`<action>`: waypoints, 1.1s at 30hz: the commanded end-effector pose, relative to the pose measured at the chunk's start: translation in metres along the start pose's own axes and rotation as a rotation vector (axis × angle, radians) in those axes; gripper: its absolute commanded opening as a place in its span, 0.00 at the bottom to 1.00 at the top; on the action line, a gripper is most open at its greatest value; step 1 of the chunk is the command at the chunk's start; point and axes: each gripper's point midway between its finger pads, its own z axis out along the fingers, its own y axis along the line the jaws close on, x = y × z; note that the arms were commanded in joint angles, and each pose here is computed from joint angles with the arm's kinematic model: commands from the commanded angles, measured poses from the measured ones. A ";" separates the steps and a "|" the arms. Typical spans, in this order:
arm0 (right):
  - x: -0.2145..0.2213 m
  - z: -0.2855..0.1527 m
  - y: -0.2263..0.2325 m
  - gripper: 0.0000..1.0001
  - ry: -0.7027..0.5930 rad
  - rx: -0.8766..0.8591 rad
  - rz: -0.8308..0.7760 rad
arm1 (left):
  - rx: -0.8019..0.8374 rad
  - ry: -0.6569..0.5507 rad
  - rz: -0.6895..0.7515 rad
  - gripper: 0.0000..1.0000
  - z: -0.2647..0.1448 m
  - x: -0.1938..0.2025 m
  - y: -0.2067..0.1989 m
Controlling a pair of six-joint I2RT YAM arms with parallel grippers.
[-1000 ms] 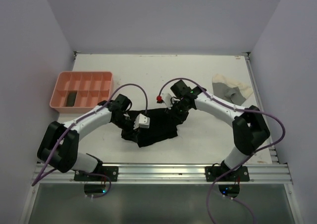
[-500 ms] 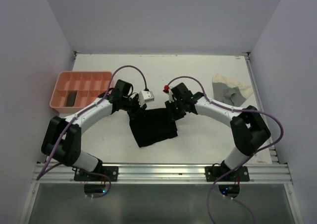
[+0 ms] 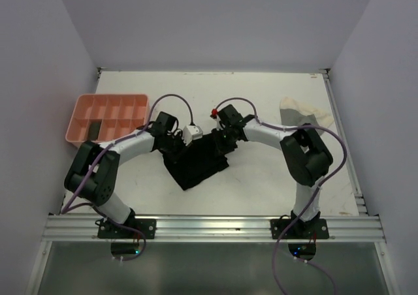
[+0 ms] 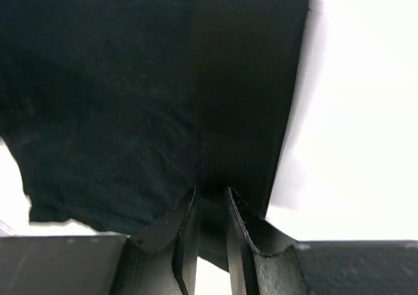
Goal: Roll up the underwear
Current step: Fold the underwear
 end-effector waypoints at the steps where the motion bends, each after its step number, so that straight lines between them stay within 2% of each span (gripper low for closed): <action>1: -0.044 -0.005 -0.010 0.25 -0.050 0.051 -0.090 | -0.056 -0.044 -0.007 0.16 -0.017 -0.008 0.006; 2: -0.070 -0.019 -0.007 0.25 -0.113 0.066 -0.105 | -0.083 -0.080 -0.004 0.17 -0.027 -0.018 0.009; 4: -0.088 -0.037 -0.003 0.25 -0.163 0.069 -0.114 | -0.124 -0.137 0.013 0.24 -0.041 -0.036 0.014; 7: -0.116 -0.084 0.010 0.22 -0.323 0.045 -0.060 | -0.161 -0.248 0.054 0.30 -0.064 -0.072 0.014; 8: -0.107 -0.086 0.005 0.21 -0.330 0.048 -0.022 | -0.162 -0.264 0.056 0.31 -0.066 -0.080 0.012; 9: -0.119 -0.115 0.015 0.20 -0.449 0.018 0.053 | -0.181 -0.287 0.069 0.32 -0.071 -0.093 0.015; 10: -0.117 -0.122 0.016 0.18 -0.483 -0.004 0.098 | -0.186 -0.297 0.072 0.32 -0.071 -0.099 0.015; 11: -0.094 -0.111 0.005 0.18 -0.459 0.001 0.160 | -0.172 -0.292 0.062 0.33 -0.064 -0.103 0.011; 12: -0.089 -0.116 0.008 0.18 -0.488 -0.033 0.272 | -0.177 -0.307 0.066 0.34 -0.063 -0.112 0.012; 13: -0.094 -0.133 0.018 0.18 -0.567 -0.098 0.295 | -0.175 -0.308 0.062 0.34 -0.060 -0.116 0.011; 14: -0.069 -0.119 0.007 0.16 -0.535 -0.090 0.355 | -0.159 -0.293 0.042 0.35 -0.049 -0.116 0.008; 15: -0.069 -0.121 0.007 0.14 -0.577 -0.120 0.444 | -0.158 -0.307 0.043 0.35 -0.047 -0.124 0.007; 16: -0.064 -0.130 0.010 0.07 -0.607 -0.159 0.477 | -0.154 -0.307 0.040 0.36 -0.043 -0.126 0.006; 17: -0.038 -0.111 -0.002 0.02 -0.565 -0.143 0.532 | -0.143 -0.297 0.024 0.36 -0.035 -0.126 0.003; 18: -0.041 -0.114 -0.002 0.00 -0.614 -0.186 0.606 | -0.159 -0.312 0.026 0.36 -0.033 -0.133 0.005; 19: -0.038 -0.118 -0.003 0.00 -0.646 -0.210 0.637 | -0.158 -0.313 0.025 0.35 -0.029 -0.135 0.004; 20: -0.020 -0.103 -0.014 0.00 -0.627 -0.198 0.680 | -0.148 -0.306 0.025 0.35 -0.022 -0.136 -0.001; 26: -0.013 -0.093 -0.026 0.00 -0.695 -0.256 0.844 | -0.153 -0.274 0.054 0.33 0.008 -0.139 -0.017; 30: -0.022 -0.097 -0.022 0.00 -0.745 -0.321 0.864 | -0.173 -0.240 0.052 0.33 0.025 -0.137 -0.018; 33: -0.027 -0.092 -0.016 0.00 -0.732 -0.353 0.868 | -0.160 -0.219 0.038 0.32 0.036 -0.135 -0.019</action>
